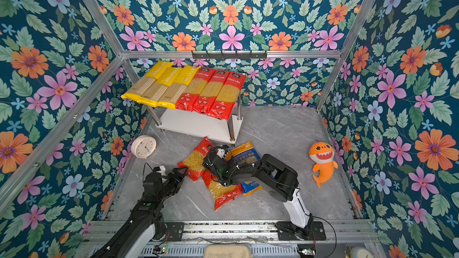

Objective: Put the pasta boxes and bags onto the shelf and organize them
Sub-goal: 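Lift the red fusilli bag with the left gripper toward the shelf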

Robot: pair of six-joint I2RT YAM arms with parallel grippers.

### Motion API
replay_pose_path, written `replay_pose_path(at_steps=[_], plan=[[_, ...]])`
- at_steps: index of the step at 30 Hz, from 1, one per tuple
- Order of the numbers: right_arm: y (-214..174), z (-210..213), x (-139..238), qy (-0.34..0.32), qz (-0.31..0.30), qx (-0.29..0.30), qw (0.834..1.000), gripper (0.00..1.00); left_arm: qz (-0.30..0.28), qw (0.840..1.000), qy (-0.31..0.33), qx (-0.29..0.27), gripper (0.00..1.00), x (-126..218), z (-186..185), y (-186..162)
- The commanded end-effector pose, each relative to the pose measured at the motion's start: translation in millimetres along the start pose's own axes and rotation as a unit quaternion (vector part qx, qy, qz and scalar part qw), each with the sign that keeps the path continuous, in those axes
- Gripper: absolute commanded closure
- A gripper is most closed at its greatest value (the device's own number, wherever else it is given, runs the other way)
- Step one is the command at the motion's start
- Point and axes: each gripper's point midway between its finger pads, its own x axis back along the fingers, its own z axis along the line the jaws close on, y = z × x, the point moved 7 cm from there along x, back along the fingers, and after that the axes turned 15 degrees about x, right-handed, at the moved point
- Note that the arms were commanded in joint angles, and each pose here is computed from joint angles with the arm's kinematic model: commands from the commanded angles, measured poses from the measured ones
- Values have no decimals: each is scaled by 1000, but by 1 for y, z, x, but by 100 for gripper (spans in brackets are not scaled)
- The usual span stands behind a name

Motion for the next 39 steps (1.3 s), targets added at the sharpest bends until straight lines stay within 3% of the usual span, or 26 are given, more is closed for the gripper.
replay_pose_path(at_steps=[1, 11, 23, 31, 39], plan=[[8, 21, 4, 66, -21, 13, 998, 81, 0, 998, -66, 3, 13, 1, -15, 0], [26, 61, 20, 167, -57, 47, 983, 97, -2, 994, -107, 12, 13, 5, -27, 1], [66, 77, 30, 198, -103, 66, 973, 100, -37, 996, -85, -16, 13, 15, -43, 7], [81, 90, 35, 209, -125, 54, 968, 100, -34, 985, -168, 8, 9, 17, -52, 7], [85, 97, 23, 227, -135, -7, 965, 100, -81, 970, -231, 0, 6, 23, -63, 15]])
